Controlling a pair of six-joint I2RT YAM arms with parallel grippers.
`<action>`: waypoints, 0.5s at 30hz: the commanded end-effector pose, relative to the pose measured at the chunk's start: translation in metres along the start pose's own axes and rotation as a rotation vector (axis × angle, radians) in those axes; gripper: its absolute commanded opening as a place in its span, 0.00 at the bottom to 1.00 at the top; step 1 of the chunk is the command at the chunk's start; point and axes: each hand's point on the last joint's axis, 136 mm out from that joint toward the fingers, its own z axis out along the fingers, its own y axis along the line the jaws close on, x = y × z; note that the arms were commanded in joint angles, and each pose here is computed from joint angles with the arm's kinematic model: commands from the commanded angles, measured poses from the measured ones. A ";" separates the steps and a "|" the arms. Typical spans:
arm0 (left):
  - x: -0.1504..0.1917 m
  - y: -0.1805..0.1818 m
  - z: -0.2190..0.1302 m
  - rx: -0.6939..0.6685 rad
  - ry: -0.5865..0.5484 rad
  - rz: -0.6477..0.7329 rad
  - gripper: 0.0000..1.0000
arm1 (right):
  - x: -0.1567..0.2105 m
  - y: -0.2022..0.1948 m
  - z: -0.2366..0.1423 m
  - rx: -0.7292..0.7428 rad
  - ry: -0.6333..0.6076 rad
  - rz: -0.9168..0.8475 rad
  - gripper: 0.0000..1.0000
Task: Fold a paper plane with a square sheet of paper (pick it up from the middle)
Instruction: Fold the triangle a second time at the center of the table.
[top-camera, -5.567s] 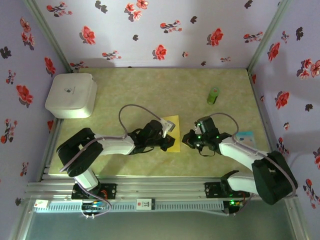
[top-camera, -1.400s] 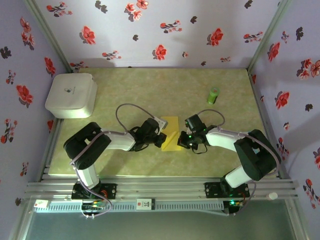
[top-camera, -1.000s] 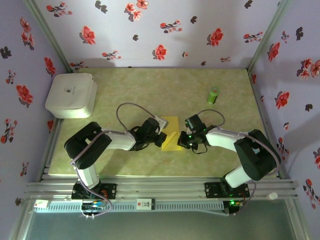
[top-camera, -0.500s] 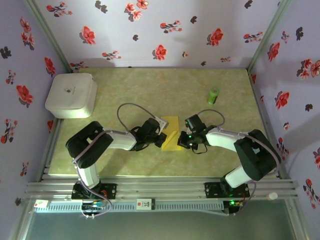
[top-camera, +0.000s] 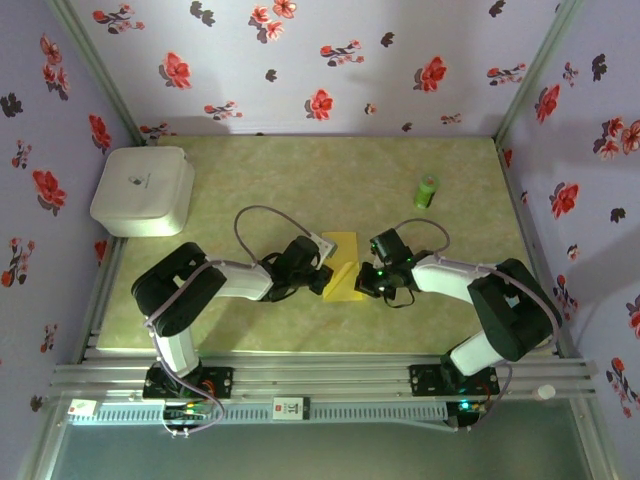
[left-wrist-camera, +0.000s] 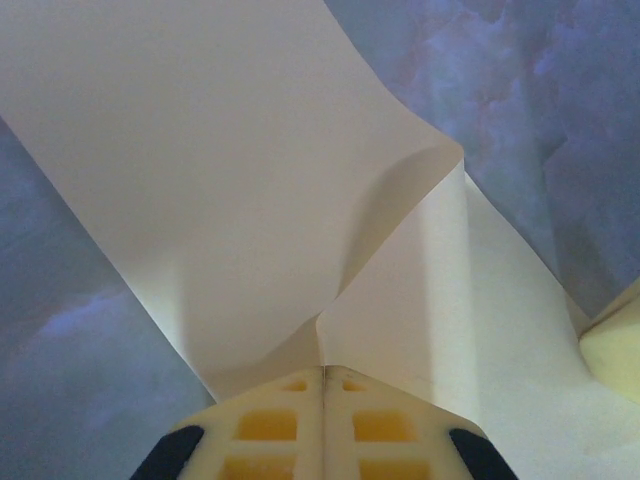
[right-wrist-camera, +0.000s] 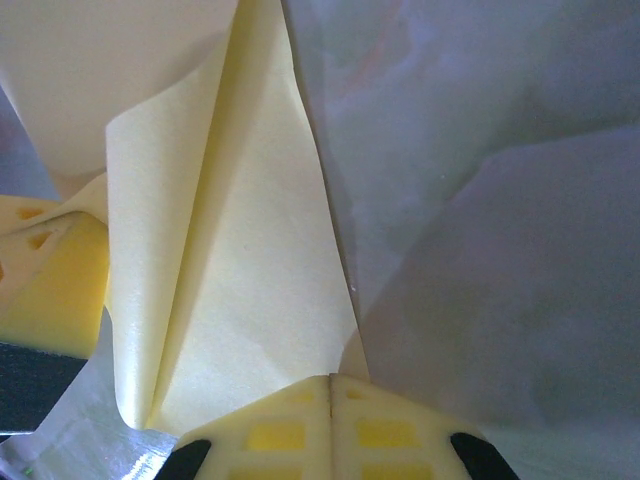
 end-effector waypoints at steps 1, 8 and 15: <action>-0.014 0.005 -0.003 -0.018 -0.042 0.014 0.02 | 0.010 -0.031 0.007 0.117 0.038 0.019 0.02; -0.015 0.005 -0.003 -0.016 -0.051 0.015 0.03 | 0.010 -0.031 0.007 0.116 0.040 0.020 0.02; -0.011 0.006 0.000 -0.018 -0.043 0.015 0.03 | 0.011 -0.031 0.007 0.117 0.041 0.019 0.02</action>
